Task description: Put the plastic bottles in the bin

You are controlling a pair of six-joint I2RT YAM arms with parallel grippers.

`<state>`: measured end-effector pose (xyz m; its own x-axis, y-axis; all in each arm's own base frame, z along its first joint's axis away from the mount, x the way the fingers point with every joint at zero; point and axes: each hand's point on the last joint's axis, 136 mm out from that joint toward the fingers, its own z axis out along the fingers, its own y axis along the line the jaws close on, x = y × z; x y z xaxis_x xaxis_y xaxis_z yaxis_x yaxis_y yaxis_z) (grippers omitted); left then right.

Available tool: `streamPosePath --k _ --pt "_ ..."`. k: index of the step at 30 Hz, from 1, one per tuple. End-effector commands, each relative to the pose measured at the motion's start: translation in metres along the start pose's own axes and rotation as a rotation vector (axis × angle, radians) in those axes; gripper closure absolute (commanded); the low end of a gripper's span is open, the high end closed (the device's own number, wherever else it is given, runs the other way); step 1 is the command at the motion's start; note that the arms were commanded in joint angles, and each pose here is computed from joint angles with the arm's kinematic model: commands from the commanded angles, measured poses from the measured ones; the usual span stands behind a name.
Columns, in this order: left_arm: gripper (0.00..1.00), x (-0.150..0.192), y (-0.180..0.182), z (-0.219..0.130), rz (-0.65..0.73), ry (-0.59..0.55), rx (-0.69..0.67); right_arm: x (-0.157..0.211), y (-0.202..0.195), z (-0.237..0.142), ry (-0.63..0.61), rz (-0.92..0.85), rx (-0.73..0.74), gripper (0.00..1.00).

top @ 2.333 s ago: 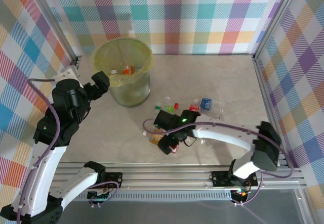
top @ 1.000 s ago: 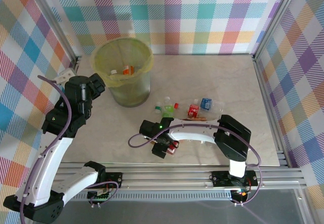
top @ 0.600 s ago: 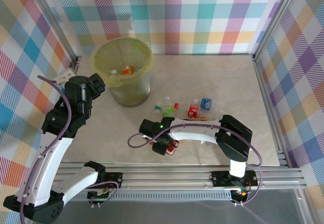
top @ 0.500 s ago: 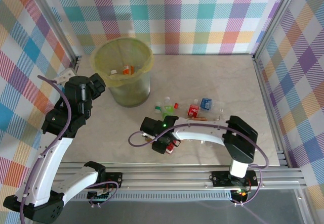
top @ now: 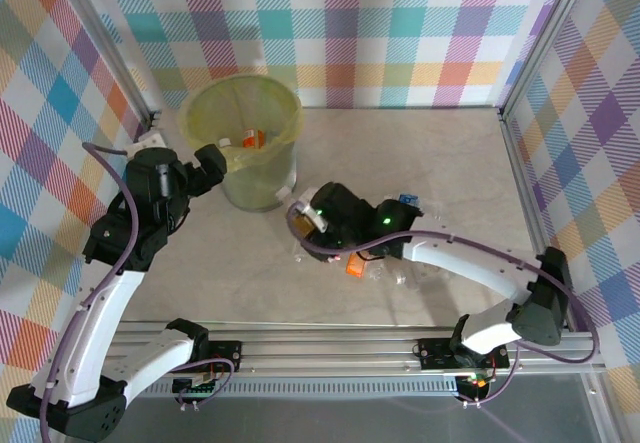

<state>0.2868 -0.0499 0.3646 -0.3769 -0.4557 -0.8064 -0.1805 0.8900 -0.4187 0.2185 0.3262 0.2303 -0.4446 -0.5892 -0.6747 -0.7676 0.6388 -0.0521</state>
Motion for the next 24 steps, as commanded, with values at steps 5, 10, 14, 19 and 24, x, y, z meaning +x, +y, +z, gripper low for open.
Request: streamPosePath --k 5,10,14,19,24 --pt "0.00 0.017 -0.084 0.000 0.016 0.170 0.427 -0.046 -0.046 -0.035 -0.290 0.228 0.043 0.48" --pt "0.05 0.029 -0.138 -0.007 0.004 0.273 0.719 -0.062 -0.049 -0.050 -0.380 0.227 0.027 0.48" --pt "0.11 0.029 -0.165 -0.008 0.013 0.298 0.834 -0.068 -0.045 -0.051 -0.388 0.223 0.002 0.47" --pt "0.14 0.034 -0.184 -0.008 0.079 0.310 0.885 -0.072 -0.040 -0.053 -0.397 0.235 -0.032 0.47" --pt "0.19 0.043 -0.198 0.000 0.120 0.327 0.896 -0.077 -0.036 -0.055 -0.410 0.241 -0.061 0.47"
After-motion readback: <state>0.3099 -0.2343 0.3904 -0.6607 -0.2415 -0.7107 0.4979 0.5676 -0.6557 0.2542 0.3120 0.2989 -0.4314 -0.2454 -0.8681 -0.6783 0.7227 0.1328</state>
